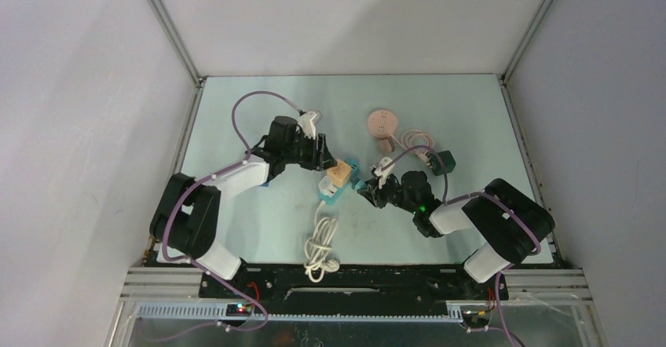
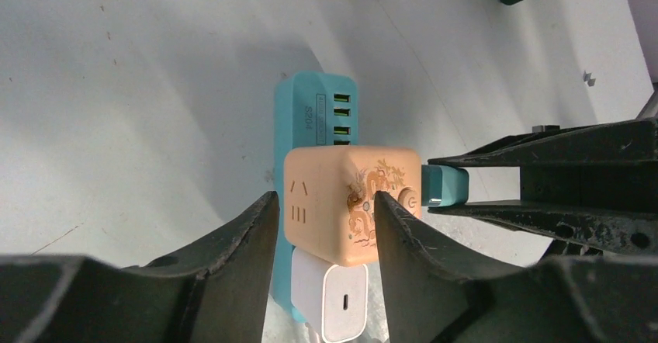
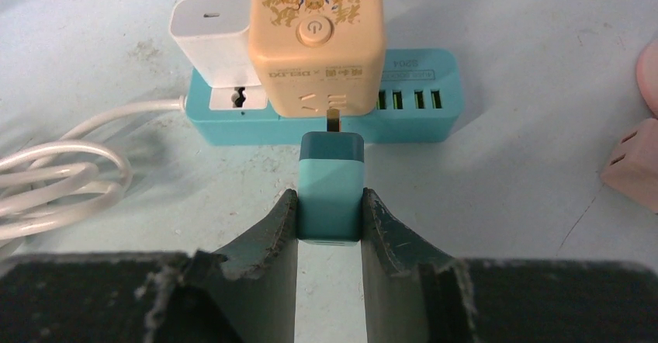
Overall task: Insert the plug
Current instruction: Insert the plug into the socket.
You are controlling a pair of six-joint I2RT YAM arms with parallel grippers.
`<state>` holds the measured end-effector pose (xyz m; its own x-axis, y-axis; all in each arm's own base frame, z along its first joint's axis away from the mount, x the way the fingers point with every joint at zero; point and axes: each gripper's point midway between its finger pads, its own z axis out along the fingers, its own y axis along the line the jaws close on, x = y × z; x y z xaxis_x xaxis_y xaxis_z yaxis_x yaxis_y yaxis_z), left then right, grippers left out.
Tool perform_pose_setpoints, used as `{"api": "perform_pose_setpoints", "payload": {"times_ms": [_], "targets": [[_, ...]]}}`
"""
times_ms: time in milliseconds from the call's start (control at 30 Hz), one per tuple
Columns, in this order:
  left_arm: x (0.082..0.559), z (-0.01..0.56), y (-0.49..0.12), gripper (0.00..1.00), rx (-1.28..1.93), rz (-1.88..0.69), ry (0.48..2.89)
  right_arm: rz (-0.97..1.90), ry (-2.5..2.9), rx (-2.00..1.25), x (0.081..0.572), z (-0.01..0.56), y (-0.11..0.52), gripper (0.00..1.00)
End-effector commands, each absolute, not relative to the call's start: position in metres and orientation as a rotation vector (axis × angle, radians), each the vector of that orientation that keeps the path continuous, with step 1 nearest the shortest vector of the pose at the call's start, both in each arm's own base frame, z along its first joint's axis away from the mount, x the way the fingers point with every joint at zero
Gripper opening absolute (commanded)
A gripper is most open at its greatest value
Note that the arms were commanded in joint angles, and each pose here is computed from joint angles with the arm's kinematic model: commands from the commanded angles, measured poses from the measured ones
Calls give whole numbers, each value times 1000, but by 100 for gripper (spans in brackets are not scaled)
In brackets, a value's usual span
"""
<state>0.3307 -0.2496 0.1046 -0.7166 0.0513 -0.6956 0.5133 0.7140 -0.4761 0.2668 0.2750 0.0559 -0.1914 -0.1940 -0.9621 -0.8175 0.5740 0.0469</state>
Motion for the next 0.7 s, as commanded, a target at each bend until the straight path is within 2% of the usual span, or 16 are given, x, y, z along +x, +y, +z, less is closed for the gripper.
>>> {"api": "perform_pose_setpoints", "payload": {"times_ms": [0, 667], "targets": [[326, 101, -252, 51, 432, -913, 2238, 715, 1600, -806, 283, 85, 289, 0], [328, 91, -250, 44, 443, -885, 2275, 719, 1599, -818, 288, 77, 298, 0]]}}
